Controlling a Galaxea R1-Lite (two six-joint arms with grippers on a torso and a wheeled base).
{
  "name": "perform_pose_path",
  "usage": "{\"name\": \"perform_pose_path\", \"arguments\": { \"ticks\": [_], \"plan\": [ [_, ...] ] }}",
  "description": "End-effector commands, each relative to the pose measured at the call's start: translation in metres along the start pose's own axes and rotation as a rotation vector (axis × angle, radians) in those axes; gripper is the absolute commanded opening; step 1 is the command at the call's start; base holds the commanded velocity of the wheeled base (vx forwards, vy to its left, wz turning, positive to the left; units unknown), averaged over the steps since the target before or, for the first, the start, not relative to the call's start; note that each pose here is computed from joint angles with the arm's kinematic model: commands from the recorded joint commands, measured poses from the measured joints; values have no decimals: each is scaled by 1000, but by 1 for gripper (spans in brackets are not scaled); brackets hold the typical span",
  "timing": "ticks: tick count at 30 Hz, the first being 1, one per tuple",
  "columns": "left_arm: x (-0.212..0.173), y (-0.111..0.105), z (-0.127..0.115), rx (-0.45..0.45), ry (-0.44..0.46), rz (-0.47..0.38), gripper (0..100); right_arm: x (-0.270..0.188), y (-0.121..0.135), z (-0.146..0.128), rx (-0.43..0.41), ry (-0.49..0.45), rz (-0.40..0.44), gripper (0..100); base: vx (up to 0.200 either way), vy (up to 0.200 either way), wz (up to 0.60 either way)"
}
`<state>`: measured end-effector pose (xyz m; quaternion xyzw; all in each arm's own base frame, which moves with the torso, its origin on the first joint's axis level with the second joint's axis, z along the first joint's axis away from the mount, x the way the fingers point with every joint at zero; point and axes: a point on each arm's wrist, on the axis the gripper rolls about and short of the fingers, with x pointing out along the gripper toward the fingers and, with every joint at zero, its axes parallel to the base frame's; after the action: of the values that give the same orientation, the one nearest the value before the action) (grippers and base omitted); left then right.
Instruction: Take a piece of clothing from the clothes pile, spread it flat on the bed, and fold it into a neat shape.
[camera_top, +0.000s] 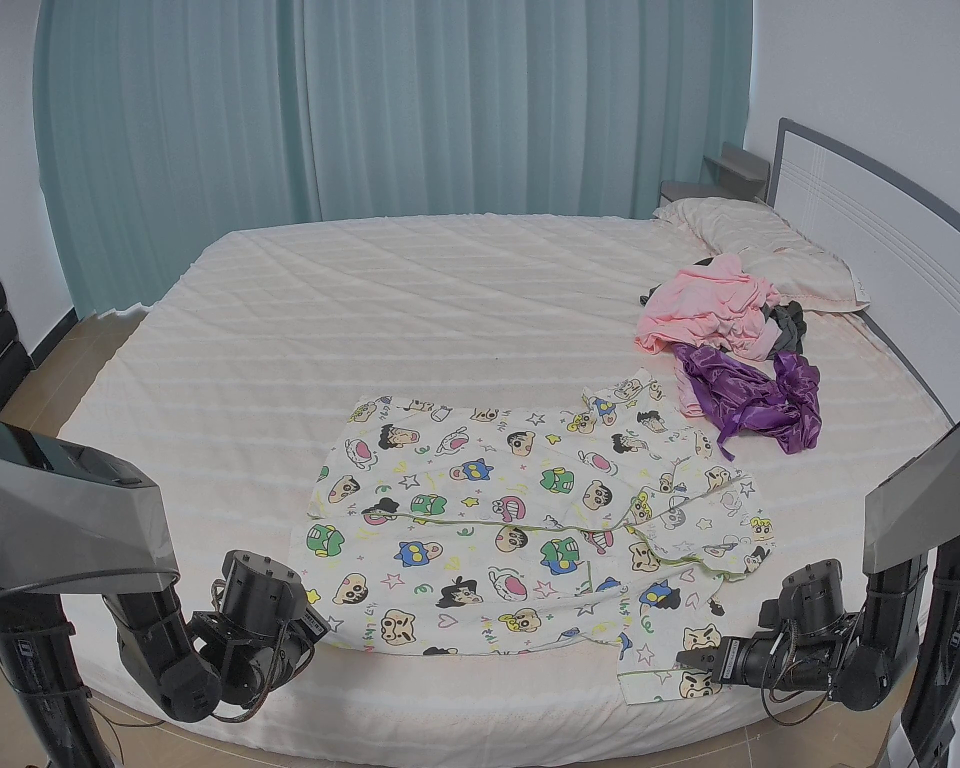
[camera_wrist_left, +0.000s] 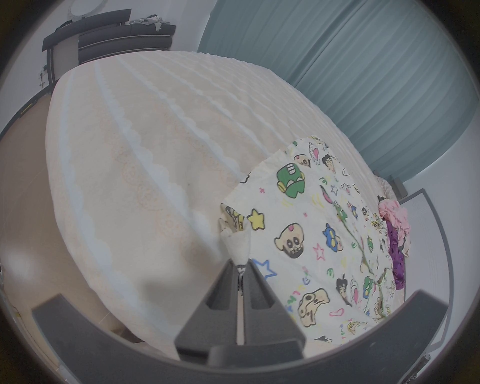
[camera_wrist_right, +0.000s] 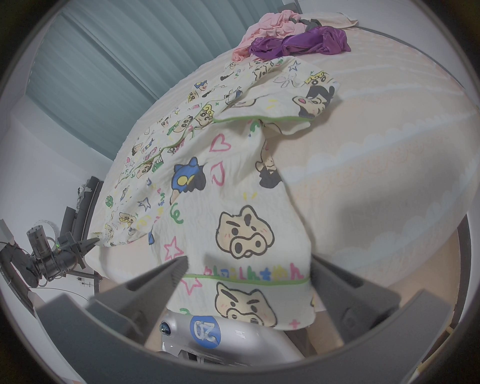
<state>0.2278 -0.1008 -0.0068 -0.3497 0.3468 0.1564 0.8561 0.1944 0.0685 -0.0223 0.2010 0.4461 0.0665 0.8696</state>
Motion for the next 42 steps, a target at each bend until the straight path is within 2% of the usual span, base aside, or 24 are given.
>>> {"name": "perform_pose_path", "arguments": {
  "ticks": [1, 9, 14, 19, 20, 25, 30, 36, 42],
  "plan": [
    [0, 0, 0, -2, -3, -5, 0, 0, -3, -7, 0, 34, -19, 0, 0, 0, 0],
    [0, 0, 0, -1, -6, -5, 0, -2, -5, -4, 10, 15, -45, 0, 0, 0, 0],
    [-4, 1, 0, 9, -8, -6, 0, -20, -5, 3, 24, -14, -68, 0, 0, 0, 0],
    [-16, 0, -4, 27, -11, -57, 0, -39, -4, 5, 25, -11, -75, 0, 0, 0, 0],
    [-20, 1, -6, 63, -14, -69, 0, -45, -5, 5, 12, -12, -83, 0, 0, 0, 0],
    [-25, 8, -8, 125, -71, -39, 0, -51, -7, 4, -11, 7, -102, 0, 0, 0, 0],
    [-30, 18, -12, 199, -63, 1, 0, -57, -7, 4, -19, 4, -109, 0, 0, 0, 0],
    [-33, 20, -16, 229, -47, 3, 0, -63, -10, 0, -77, 24, -170, 0, 0, 0, 0],
    [-35, 21, -19, 243, -35, 1, 0, -64, -10, -1, -83, 25, -177, 0, 0, 0, 0]
  ]
}}
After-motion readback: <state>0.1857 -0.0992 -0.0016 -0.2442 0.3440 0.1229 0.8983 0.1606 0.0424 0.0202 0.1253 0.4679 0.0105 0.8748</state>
